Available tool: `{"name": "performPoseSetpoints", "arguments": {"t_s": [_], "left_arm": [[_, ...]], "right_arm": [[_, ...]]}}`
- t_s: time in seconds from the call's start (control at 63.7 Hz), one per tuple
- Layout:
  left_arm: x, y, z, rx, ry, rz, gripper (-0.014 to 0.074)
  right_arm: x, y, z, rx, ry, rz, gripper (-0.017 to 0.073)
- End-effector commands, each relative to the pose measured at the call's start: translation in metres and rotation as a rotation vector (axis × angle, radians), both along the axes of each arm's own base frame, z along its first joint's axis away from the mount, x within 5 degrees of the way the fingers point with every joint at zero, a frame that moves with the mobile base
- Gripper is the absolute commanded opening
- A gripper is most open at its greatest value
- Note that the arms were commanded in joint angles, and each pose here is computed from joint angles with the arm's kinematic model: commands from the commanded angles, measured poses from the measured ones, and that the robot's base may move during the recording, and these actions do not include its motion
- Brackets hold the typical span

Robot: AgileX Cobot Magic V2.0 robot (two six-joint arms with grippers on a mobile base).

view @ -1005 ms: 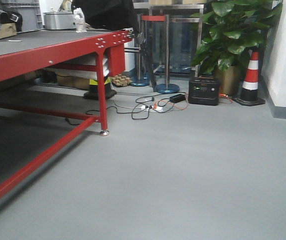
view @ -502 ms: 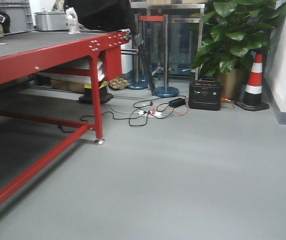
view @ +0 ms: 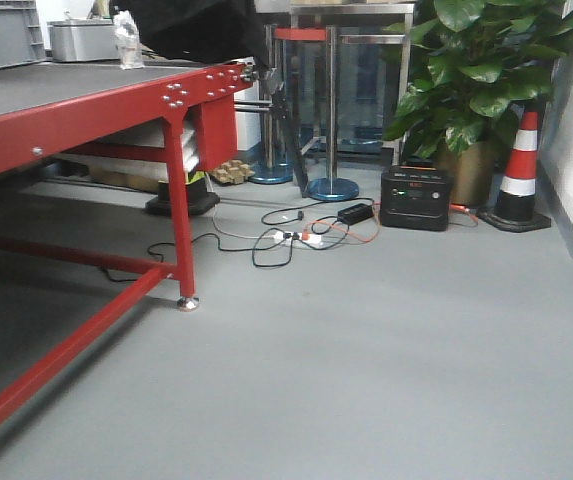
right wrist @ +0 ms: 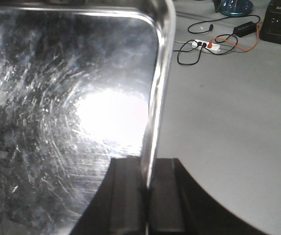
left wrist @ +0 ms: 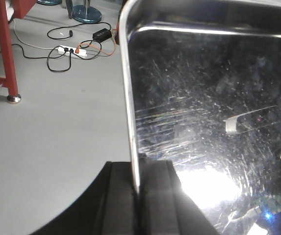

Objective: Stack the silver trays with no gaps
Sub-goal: 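Drive past the red table and cone toward the other blue-bin shelf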

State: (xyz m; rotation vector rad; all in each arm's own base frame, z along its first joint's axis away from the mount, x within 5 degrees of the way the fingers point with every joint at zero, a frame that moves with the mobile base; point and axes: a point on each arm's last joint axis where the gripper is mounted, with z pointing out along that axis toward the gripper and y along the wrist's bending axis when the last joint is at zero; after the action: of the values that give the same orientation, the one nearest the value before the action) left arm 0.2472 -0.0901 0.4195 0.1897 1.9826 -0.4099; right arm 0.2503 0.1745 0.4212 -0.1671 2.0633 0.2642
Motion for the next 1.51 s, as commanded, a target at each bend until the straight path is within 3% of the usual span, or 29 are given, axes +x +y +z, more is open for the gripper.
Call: {"name": "performPoseSetpoints", "arguments": {"t_s": [0.0,1.005,1.491], "left_arm": [[-0.004,-0.003,0.011,-0.046,-0.046,-0.012,-0.0019],[-0.004,-0.003,0.011,-0.046,-0.046,-0.012,-0.0019],[-0.004,-0.003,0.011,-0.043,-0.046,-0.012,-0.0019]], "right_arm": [[-0.001,0.004,0.011,0.032,-0.080,0.054,-0.0079],[-0.001,0.004,0.011,0.034,-0.084,0.057,-0.0079],[-0.001,0.014,0.023,0.116,-0.194,0.142,-0.0079]]}}
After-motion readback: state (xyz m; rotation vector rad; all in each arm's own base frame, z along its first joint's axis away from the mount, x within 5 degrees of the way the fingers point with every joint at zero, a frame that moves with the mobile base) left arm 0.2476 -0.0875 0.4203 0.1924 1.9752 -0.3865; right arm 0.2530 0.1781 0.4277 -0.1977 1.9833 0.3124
